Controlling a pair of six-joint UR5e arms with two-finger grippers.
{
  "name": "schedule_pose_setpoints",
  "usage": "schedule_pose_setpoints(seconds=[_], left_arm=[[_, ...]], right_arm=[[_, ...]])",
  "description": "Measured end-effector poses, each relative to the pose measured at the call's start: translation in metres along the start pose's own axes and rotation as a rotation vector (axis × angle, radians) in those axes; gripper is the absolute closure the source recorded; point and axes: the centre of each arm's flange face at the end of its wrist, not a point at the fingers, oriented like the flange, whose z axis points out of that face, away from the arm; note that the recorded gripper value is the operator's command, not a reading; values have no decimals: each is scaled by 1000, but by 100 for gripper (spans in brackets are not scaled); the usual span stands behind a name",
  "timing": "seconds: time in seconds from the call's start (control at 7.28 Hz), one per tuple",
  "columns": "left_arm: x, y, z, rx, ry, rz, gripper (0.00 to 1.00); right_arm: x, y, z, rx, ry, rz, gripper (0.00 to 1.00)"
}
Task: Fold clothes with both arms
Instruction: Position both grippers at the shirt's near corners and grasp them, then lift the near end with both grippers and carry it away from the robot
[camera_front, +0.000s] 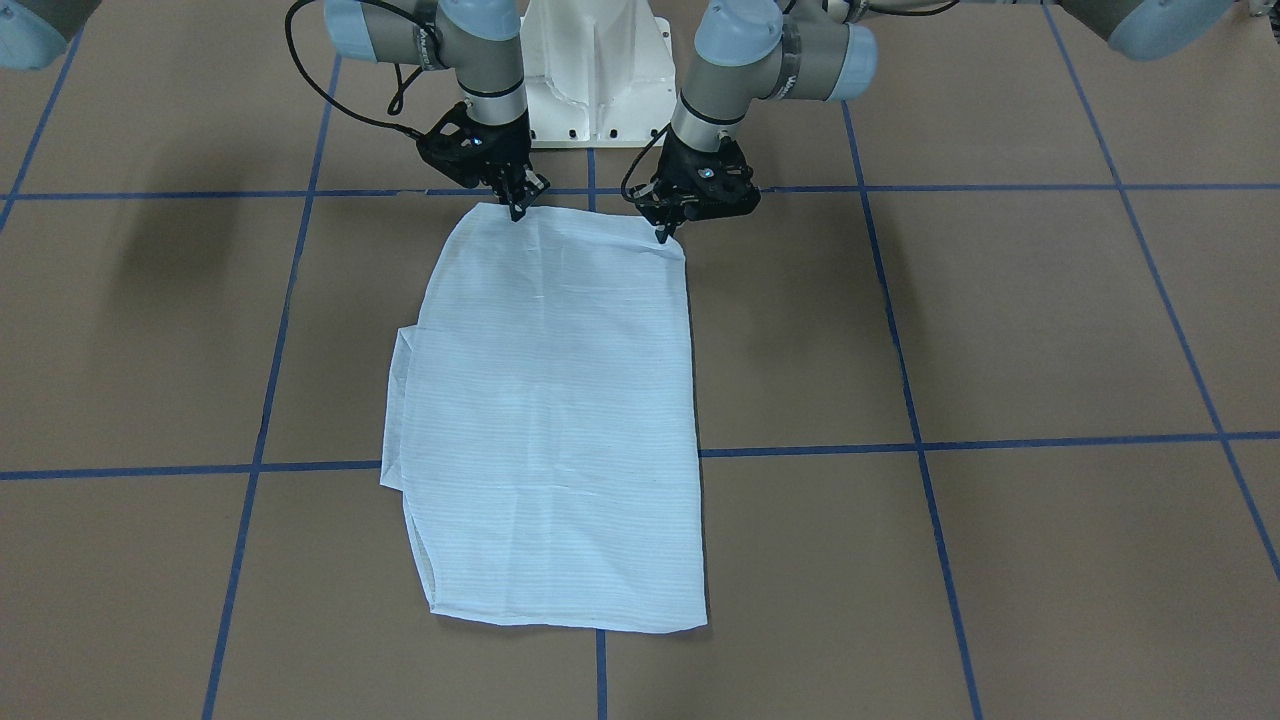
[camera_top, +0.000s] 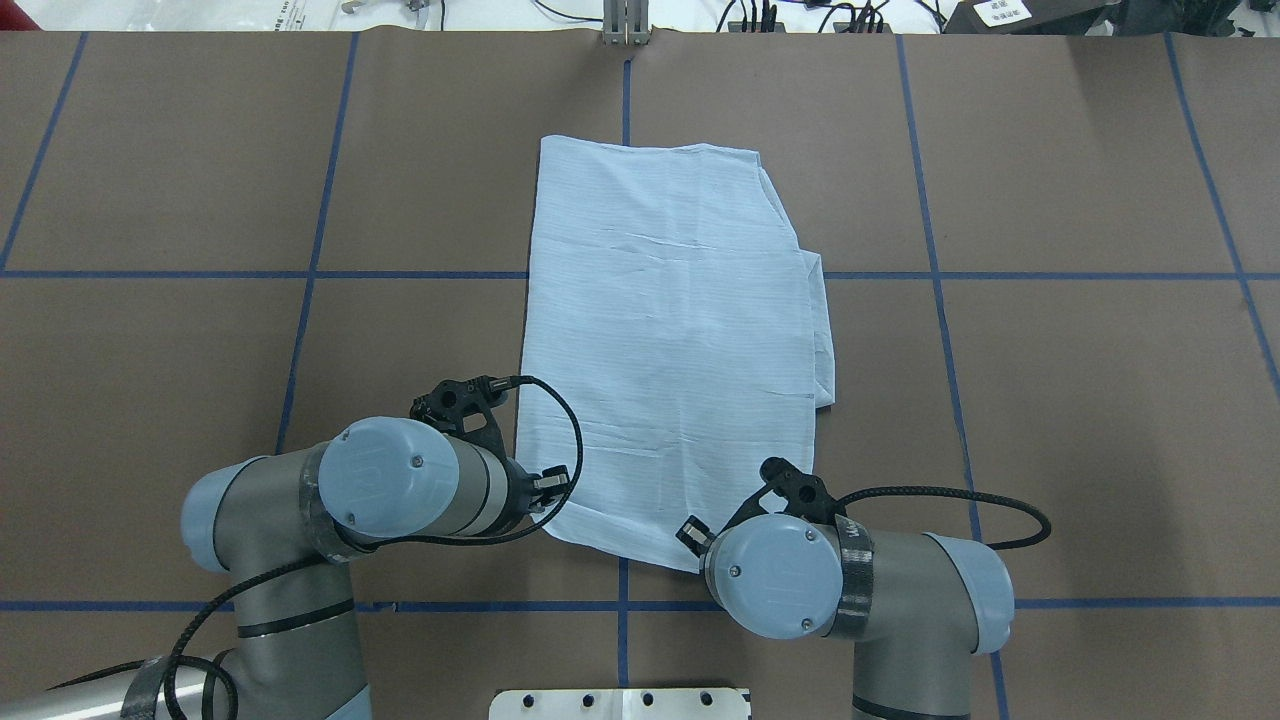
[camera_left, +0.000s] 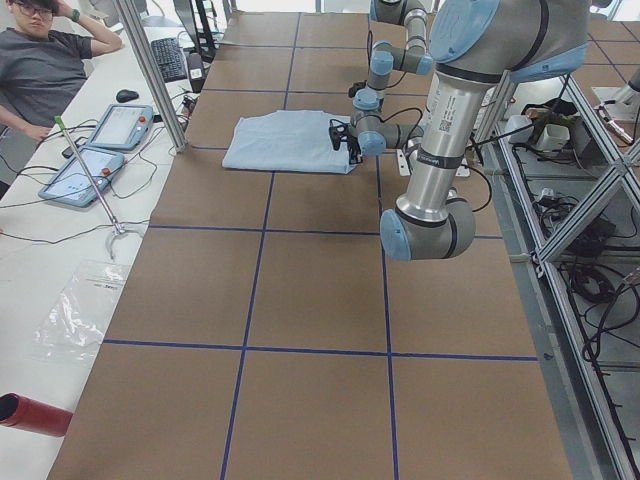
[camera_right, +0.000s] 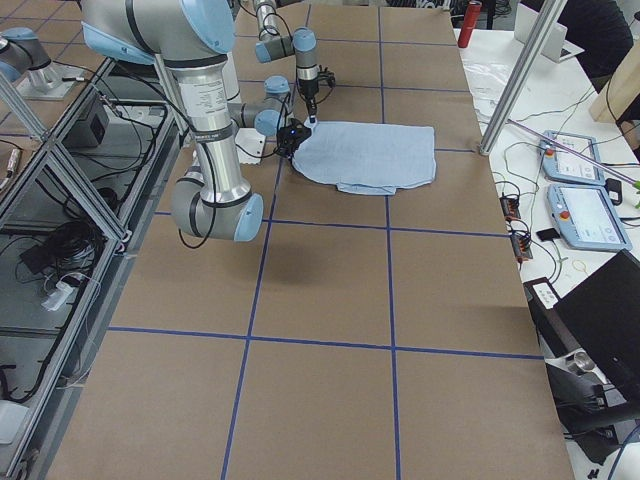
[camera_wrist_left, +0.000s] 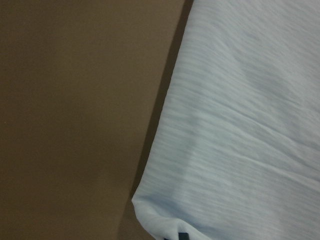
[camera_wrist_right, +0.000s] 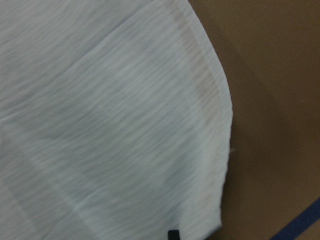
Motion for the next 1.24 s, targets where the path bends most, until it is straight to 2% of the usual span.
schedule_pose_setpoints(seconds=[0.41,0.82,1.24], left_arm=[[7,-5,-10,6,23,-2,100],[24,-6,-58,3,113,1,100],[30,12,-96,-54,161,6,100]], right_arm=[[-2,-1,-19,-13,-23,12,100],[-1,-2,-41,-27,-43,30,100],[11,-9,-96,-93,-118,23,100]])
